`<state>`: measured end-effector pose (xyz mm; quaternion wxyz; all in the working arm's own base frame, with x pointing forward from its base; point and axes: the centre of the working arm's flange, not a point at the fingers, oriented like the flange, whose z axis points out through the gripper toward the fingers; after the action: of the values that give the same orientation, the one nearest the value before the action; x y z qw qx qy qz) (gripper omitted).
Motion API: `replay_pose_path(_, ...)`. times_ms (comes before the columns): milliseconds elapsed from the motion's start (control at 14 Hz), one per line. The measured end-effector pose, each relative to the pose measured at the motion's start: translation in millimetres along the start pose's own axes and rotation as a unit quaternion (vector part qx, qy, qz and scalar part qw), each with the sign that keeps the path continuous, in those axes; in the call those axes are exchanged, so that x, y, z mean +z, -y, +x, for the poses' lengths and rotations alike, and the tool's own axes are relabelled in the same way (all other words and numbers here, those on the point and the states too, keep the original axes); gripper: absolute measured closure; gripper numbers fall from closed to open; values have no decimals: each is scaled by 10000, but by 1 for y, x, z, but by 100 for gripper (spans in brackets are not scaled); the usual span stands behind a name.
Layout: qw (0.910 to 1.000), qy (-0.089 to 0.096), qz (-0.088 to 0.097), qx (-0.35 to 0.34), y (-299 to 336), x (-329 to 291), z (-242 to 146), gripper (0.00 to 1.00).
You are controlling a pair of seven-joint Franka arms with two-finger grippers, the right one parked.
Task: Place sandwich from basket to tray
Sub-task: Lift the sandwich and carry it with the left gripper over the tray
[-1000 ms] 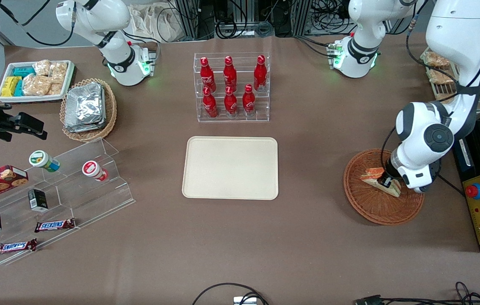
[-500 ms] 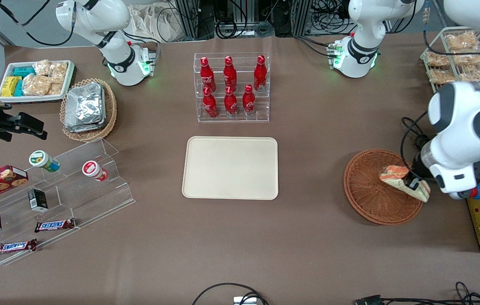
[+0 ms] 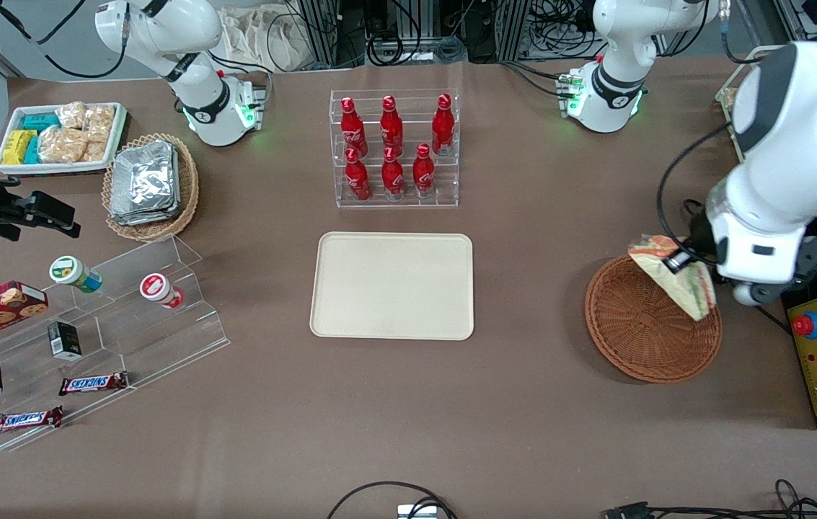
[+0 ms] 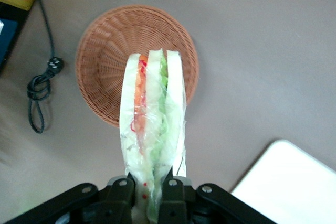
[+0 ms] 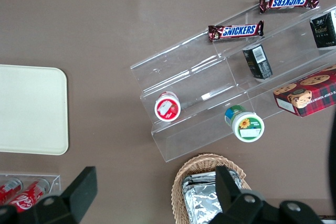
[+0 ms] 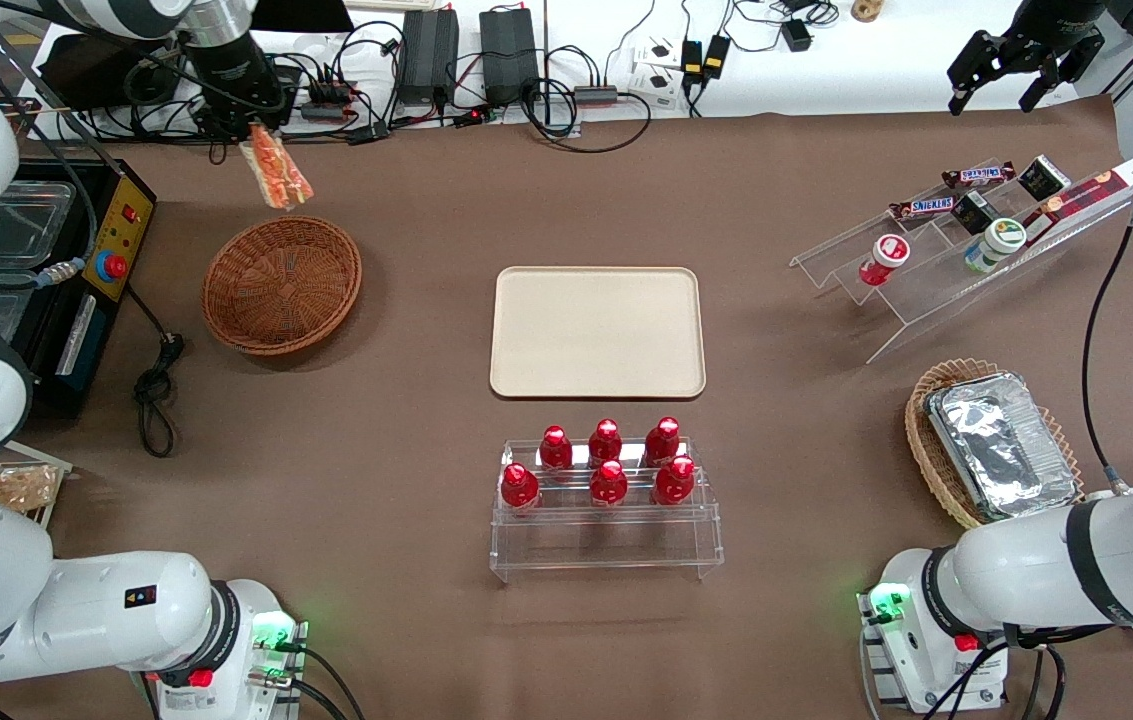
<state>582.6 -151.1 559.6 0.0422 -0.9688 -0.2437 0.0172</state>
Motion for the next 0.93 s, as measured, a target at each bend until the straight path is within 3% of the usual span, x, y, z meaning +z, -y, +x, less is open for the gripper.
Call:
replay_pose_path(500,9912,91,-87,1315,-83,1,-94,83)
replay_pose_path(714,9836,120,-313,1772,-126,26,-117,83)
replay_pose_path(929,9724,6,-346,2309,-175,67,-148,83)
